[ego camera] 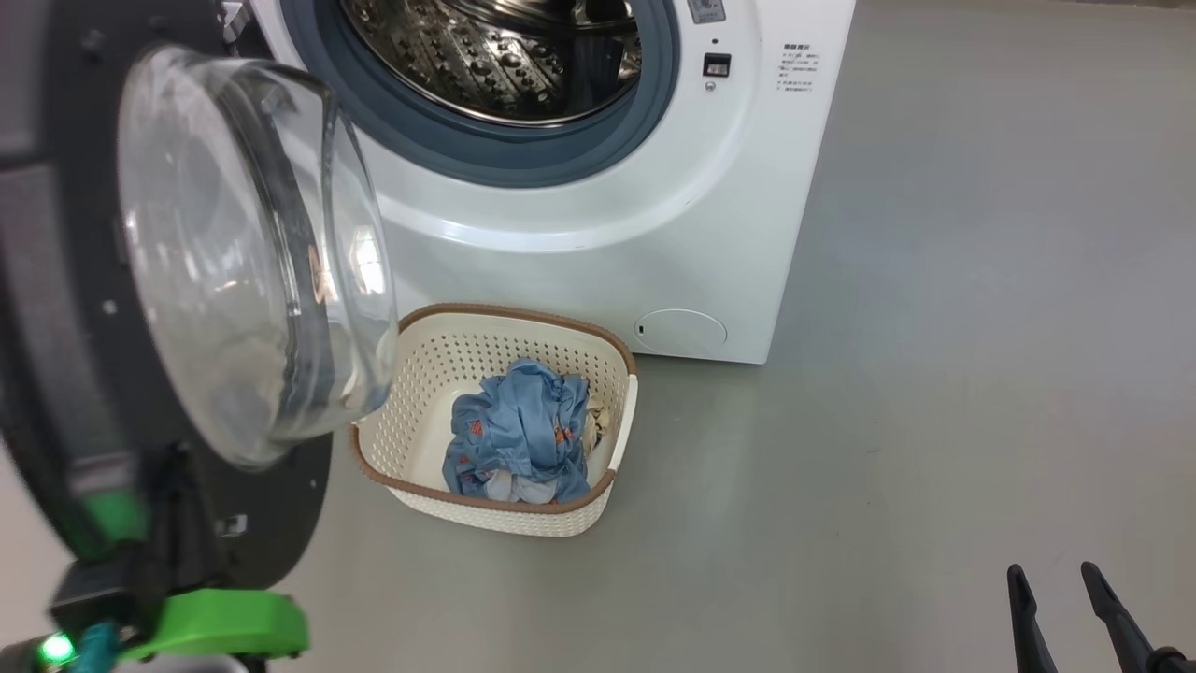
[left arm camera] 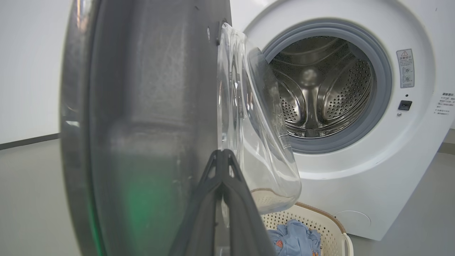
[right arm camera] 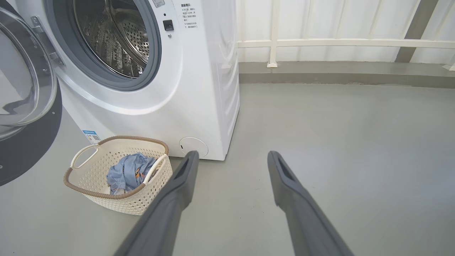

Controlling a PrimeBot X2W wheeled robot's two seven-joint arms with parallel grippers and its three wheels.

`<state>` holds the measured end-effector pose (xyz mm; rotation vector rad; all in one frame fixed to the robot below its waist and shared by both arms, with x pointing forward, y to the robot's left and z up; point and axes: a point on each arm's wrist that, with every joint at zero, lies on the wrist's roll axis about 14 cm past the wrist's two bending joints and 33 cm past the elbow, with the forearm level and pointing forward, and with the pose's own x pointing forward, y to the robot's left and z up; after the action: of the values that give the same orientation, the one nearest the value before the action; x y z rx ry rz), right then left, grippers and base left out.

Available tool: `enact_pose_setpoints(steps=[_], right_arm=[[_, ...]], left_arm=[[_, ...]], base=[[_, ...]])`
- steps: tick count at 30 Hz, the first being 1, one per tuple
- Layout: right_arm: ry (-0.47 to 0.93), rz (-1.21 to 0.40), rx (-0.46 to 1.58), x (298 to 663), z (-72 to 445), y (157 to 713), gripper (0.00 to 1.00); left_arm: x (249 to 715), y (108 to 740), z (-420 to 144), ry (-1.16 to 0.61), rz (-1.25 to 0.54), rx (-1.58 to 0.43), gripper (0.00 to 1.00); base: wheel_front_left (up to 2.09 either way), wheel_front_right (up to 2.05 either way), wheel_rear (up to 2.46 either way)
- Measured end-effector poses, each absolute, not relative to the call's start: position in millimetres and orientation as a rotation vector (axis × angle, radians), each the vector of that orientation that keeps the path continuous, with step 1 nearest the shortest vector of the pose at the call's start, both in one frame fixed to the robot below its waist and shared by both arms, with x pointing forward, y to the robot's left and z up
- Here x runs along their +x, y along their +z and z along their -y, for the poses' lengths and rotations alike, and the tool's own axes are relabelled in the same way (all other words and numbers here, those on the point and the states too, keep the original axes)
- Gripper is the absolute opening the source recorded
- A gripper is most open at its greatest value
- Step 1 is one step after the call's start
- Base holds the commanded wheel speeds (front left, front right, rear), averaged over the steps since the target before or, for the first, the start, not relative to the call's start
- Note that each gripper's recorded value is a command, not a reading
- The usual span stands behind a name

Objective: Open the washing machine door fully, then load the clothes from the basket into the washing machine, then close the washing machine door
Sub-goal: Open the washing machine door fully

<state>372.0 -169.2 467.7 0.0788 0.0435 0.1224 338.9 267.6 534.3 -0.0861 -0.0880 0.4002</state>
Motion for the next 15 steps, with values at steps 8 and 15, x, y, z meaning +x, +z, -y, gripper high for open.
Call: enact_pose_setpoints(steps=[8,15], right_arm=[[0.124,-0.050,0.077,375,169,465,1.00],[0.129,-0.065,0.064,381,171,459,1.00]], left_arm=[[323,529,-317,0.530,0.078,-0.064,0.00],[320,519,-348,0.601,0.049,-0.046,0.00]], base=[[0.00,0.00,0.00],[0.00,0.00,0.00]])
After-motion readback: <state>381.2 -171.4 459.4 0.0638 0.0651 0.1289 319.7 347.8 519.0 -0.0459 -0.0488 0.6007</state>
